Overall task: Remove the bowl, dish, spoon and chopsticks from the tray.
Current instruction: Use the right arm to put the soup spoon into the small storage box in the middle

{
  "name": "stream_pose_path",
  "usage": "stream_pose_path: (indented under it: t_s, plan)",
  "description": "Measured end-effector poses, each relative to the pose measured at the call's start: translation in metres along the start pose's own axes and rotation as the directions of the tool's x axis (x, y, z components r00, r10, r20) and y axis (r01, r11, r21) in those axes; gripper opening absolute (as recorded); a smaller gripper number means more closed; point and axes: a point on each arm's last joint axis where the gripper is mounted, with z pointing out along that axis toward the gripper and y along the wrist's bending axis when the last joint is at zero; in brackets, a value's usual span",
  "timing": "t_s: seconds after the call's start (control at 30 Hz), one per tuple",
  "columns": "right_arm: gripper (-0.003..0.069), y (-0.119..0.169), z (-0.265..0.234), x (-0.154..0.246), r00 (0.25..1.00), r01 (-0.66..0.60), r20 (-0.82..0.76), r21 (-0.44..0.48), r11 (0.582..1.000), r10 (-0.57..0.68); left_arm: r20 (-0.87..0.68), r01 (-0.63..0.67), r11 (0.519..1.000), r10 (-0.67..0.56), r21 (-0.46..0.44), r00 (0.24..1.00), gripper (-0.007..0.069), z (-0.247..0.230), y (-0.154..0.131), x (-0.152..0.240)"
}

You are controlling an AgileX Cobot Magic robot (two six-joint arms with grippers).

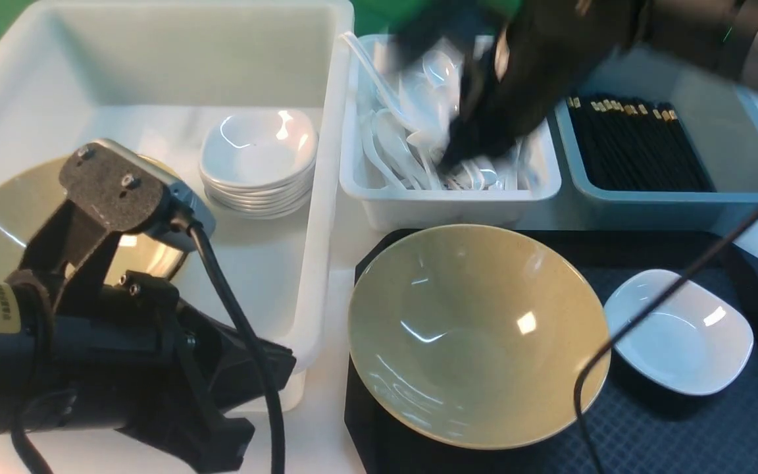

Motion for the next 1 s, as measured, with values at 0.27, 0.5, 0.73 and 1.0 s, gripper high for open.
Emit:
stream_pose_path:
  t_s: [0.27,0.5,0.73,1.0]
  plan:
    - [0.0211,-0.048,0.056,-0.024,0.899,-0.288,0.345,0.002,0.958,0.269,0.131,0.079,0.997,-0.077,-0.005,0.988,-0.0011,0.000,0.002,-0.012]
    - [0.0479,-0.065,0.078,-0.014,0.856,-0.424,0.321,-0.012,0.906,0.405,0.078,0.175,0.985,-0.175,-0.002,0.982,-0.0011,0.018,0.007,-0.020]
    - [0.0569,-0.078,0.008,-0.012,0.961,-0.260,0.128,0.105,0.960,0.246,0.030,0.146,0.989,-0.146,-0.023,0.989,0.0014,0.039,0.014,-0.068]
    - [0.0486,-0.070,-0.086,0.016,0.996,-0.085,-0.003,0.059,0.995,0.086,-0.178,0.049,0.998,-0.054,-0.033,0.983,0.0201,0.072,0.024,-0.129]
